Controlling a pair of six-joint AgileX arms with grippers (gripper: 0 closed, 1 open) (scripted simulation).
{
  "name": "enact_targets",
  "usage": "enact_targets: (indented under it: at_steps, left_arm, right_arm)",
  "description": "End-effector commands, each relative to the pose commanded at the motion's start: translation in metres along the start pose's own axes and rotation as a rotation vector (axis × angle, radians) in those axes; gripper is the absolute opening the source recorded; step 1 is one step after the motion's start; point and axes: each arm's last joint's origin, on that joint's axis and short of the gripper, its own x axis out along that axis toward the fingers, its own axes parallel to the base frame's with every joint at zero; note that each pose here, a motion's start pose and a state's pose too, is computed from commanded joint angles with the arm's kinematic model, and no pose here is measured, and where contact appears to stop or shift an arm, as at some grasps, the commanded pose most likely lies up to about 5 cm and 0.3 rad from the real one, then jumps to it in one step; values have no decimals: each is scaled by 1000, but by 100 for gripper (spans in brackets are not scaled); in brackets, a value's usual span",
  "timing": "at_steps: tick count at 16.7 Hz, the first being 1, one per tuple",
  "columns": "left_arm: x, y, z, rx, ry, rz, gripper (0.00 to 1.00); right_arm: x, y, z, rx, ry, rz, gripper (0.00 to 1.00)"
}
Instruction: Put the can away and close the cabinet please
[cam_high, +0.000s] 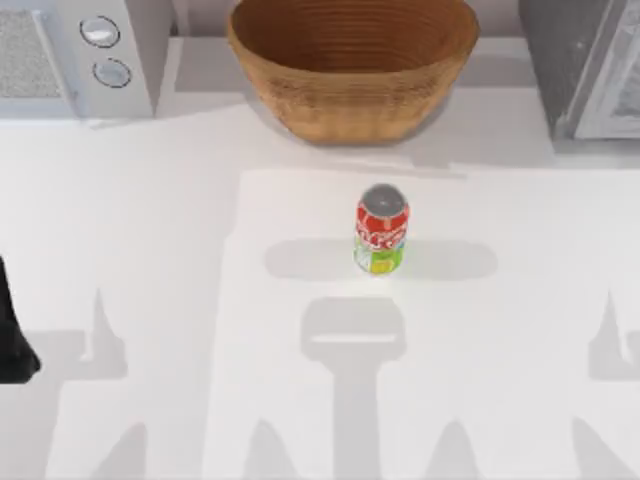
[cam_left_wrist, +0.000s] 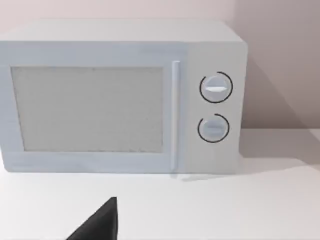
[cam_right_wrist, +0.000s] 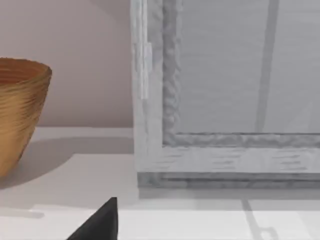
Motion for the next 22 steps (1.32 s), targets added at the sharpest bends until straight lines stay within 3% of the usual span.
enact_targets:
  at_steps: [7,13,18,22]
  left_arm:
    - [0,0,0,0,0,0,100]
    - [0,0,0,0,0,0,100]
    - [0,0,0,0,0,0,100]
    - [0,0,0,0,0,0,100]
  right_arm:
    - [7,4,14,-1,0,-2,100]
    - [44,27,47,-5,-3,-6,100]
    - [99,77,55,-7,-7,-8,100]
    - [138,139,29,-7,-9,-8,100]
